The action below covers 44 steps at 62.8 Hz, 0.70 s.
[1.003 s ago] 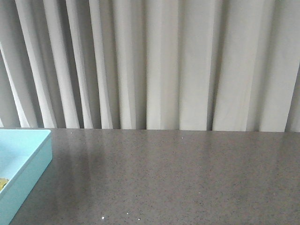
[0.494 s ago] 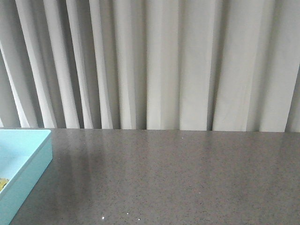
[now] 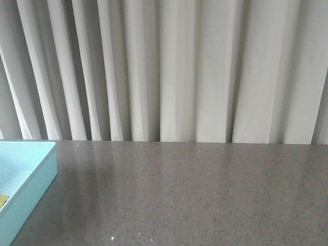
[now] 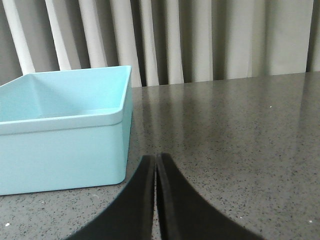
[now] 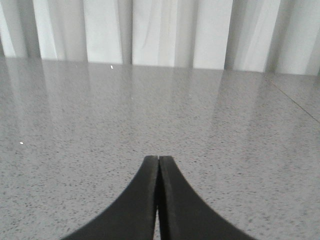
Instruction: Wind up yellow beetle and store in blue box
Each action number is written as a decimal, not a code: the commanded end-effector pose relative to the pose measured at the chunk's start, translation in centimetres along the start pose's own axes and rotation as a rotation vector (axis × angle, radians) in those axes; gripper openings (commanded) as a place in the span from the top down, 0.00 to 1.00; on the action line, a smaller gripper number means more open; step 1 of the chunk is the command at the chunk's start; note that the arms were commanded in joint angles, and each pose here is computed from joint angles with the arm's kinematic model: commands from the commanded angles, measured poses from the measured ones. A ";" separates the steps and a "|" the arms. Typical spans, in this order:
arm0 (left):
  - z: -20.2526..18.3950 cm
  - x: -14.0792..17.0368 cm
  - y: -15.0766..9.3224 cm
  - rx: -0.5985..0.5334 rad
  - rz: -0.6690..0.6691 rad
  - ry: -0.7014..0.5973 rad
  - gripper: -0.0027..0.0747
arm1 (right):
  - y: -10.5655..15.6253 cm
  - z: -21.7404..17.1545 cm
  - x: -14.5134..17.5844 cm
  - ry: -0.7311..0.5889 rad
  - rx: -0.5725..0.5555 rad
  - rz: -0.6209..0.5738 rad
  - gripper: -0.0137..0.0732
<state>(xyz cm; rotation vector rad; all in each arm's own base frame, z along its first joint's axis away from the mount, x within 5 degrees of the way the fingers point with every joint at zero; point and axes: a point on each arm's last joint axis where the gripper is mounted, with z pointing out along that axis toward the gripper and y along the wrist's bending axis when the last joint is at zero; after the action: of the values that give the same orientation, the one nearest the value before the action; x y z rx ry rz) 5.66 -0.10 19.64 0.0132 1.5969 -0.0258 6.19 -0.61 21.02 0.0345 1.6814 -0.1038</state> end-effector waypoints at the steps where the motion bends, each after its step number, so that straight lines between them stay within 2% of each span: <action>1: -0.2 -1.1 -0.1 0.006 -0.012 -0.104 0.97 | 0.1 -0.3 0.3 -0.127 -0.007 0.052 0.85; 7: -0.2 -1.1 -0.1 0.006 -0.012 -0.104 0.97 | 0.1 -0.4 1.3 -0.117 -0.006 0.058 0.85; 44: -0.2 -1.1 -0.1 0.006 -0.012 -0.104 0.97 | 0.1 -0.5 1.3 -0.117 -0.005 0.049 0.85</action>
<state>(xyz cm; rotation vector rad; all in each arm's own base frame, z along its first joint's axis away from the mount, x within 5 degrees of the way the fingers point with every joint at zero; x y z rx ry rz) 5.66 -0.10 19.64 0.0132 1.5969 -0.0258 5.63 -0.49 19.17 0.0712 1.6413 -0.0566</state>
